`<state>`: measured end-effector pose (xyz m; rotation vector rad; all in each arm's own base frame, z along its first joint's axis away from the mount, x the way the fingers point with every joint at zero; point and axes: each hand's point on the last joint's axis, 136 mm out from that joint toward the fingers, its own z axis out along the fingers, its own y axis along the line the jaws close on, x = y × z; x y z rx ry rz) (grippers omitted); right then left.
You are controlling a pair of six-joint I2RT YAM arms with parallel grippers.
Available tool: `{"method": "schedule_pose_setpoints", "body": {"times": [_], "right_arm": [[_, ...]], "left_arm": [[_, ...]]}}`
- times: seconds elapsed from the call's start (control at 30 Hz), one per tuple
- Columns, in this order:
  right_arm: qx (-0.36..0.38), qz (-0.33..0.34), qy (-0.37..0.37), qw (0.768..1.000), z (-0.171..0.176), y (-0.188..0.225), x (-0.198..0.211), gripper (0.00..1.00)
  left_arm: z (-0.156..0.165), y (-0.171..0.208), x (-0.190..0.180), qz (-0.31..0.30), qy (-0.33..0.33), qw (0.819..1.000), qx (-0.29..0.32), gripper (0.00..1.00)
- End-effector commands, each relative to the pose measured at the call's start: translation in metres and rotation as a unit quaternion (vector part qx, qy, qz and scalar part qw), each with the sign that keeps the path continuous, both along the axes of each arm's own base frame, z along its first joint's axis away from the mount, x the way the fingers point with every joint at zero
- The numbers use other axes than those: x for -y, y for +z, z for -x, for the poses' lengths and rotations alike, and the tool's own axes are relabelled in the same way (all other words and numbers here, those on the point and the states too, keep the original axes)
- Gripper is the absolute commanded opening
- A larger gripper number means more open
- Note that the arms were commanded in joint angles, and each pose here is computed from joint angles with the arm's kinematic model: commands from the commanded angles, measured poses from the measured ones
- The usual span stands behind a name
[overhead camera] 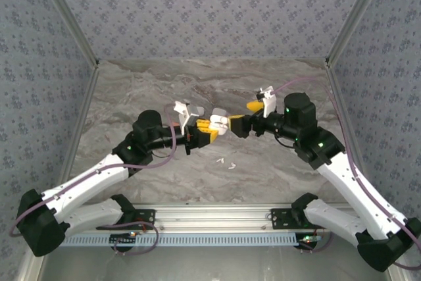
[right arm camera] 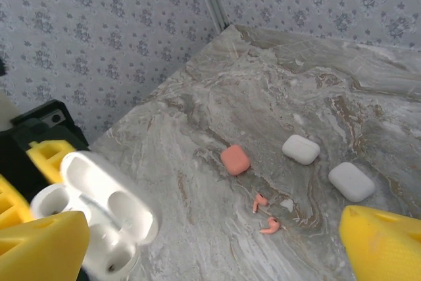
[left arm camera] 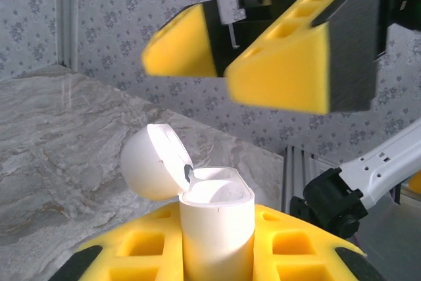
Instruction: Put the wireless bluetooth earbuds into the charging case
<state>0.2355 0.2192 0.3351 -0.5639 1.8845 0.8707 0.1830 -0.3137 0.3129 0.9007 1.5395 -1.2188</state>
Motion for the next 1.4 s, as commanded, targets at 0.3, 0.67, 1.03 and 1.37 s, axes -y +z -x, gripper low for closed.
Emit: {"method": "schedule_pose_setpoints", "body": {"times": [0.3, 0.67, 1.03, 1.37], "right_arm": [[-0.267, 0.078, -0.184, 0.943, 0.005, -0.152, 0.045, 0.66], [-0.356, 0.151, -0.209, 0.898, 0.022, -0.242, 0.021, 0.57], [-0.381, 0.199, -0.204, 0.879, 0.02, -0.283, -0.002, 0.5], [-0.393, 0.228, -0.191, 0.87, 0.023, -0.303, -0.015, 0.46]], "left_arm": [[-0.004, -0.025, -0.043, -0.023, 0.106, 0.994, 0.019, 0.0], [0.001, -0.026, -0.064, -0.023, 0.14, 0.989, 0.03, 0.0], [0.0, -0.025, -0.064, -0.024, 0.143, 0.989, 0.029, 0.0], [-0.002, -0.026, -0.066, -0.027, 0.15, 0.988, 0.029, 0.0]]}}
